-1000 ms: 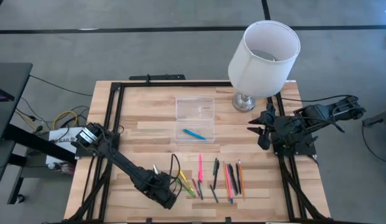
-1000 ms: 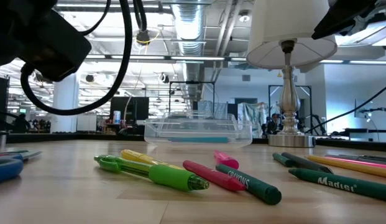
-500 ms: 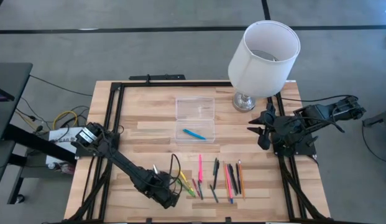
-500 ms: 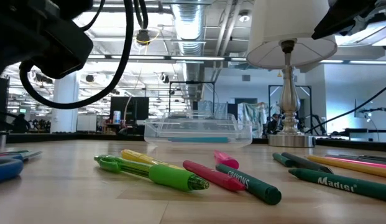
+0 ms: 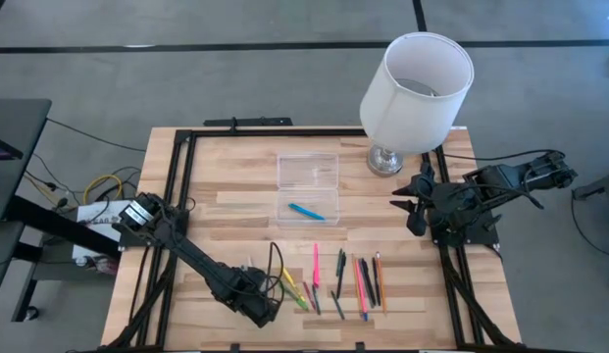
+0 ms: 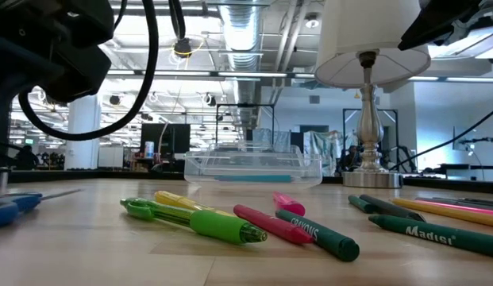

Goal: Pick & place school supplies into a supply box
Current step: Put the blue scissor into the transparent supply box

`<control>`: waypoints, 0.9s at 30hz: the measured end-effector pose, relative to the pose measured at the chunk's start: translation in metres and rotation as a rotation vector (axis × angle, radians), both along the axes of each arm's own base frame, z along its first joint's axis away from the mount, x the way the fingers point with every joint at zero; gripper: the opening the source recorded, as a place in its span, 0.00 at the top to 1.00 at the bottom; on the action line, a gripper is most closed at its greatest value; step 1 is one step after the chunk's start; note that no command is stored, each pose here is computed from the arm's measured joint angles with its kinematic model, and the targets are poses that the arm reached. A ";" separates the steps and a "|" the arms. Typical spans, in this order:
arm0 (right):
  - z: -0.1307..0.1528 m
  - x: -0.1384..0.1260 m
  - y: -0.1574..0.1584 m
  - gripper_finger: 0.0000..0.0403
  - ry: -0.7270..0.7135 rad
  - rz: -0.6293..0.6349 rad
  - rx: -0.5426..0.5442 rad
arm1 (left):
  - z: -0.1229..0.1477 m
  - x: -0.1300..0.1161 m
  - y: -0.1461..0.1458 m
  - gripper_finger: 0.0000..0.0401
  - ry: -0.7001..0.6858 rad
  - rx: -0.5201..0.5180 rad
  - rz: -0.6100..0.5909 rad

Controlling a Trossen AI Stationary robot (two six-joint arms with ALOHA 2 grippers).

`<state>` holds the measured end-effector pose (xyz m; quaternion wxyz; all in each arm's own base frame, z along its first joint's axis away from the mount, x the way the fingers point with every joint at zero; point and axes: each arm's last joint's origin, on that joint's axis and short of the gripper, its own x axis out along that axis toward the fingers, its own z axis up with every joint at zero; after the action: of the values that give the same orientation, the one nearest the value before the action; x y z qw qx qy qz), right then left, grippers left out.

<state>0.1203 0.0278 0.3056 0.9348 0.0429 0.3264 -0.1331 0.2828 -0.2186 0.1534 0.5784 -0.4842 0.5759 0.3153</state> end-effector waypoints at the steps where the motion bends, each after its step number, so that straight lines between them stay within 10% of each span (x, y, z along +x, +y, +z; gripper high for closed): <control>1: 0.000 0.000 0.000 0.71 0.000 0.000 0.000 | -0.001 -0.001 0.000 0.56 0.002 0.001 0.000; 15: 0.000 0.000 0.000 0.71 -0.001 -0.001 0.000 | -0.009 -0.003 0.004 0.48 -0.009 0.064 -0.013; 27: 0.000 0.001 0.000 0.71 -0.005 -0.002 0.002 | -0.018 -0.003 0.003 0.59 -0.015 0.100 -0.345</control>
<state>0.1208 0.0279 0.3059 0.9356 0.0444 0.3239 -0.1334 0.2798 -0.2152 0.1353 0.6515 -0.3513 0.6295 0.2361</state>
